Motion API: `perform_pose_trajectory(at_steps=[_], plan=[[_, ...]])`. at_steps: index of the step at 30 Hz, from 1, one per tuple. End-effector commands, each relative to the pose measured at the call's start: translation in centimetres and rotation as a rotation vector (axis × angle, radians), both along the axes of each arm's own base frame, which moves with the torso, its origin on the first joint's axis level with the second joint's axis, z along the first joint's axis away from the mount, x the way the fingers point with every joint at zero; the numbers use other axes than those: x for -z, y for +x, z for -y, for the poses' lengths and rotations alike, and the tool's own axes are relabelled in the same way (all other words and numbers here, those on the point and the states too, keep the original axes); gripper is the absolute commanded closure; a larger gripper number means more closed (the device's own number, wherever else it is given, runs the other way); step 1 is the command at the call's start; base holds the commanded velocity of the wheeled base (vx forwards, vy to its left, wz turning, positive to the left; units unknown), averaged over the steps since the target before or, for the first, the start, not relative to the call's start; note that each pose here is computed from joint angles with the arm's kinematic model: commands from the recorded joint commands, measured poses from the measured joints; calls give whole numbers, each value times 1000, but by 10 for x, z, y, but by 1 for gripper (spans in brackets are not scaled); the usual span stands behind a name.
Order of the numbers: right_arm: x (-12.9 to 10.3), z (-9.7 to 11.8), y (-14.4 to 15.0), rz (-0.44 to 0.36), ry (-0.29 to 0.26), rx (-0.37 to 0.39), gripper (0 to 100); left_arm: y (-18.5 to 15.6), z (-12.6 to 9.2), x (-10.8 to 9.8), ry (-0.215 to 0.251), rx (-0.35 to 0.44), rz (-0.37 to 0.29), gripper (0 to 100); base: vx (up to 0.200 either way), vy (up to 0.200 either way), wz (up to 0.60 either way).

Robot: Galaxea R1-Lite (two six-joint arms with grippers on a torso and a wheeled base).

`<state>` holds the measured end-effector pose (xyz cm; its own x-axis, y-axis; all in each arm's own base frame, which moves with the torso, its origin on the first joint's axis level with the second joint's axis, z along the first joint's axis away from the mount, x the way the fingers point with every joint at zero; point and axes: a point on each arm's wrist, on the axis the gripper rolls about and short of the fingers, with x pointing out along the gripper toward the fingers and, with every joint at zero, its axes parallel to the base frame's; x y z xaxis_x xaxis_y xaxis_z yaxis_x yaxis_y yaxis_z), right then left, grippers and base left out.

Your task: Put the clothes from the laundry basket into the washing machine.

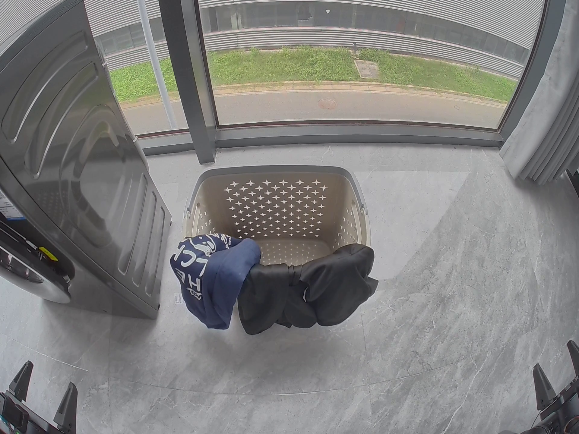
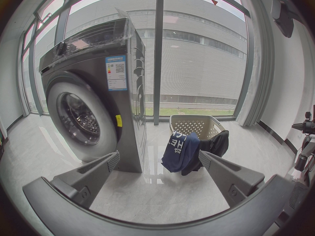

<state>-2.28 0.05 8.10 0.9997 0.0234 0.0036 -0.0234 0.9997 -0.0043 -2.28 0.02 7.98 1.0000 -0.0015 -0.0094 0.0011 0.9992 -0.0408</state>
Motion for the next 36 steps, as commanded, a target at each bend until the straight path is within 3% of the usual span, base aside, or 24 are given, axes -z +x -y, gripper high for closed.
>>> perform_pose_trajectory(at_steps=[1,8,36], plan=[[5,0,0,-5,0,0,0,0,0,4,-1,0,-3,0,0,0,0],[5,0,0,-5,0,0,0,0,0,4,3,0,-3,0,0,0,0],[5,0,0,-7,0,0,0,0,0,4,9,2,-3,0,0,200,0]])
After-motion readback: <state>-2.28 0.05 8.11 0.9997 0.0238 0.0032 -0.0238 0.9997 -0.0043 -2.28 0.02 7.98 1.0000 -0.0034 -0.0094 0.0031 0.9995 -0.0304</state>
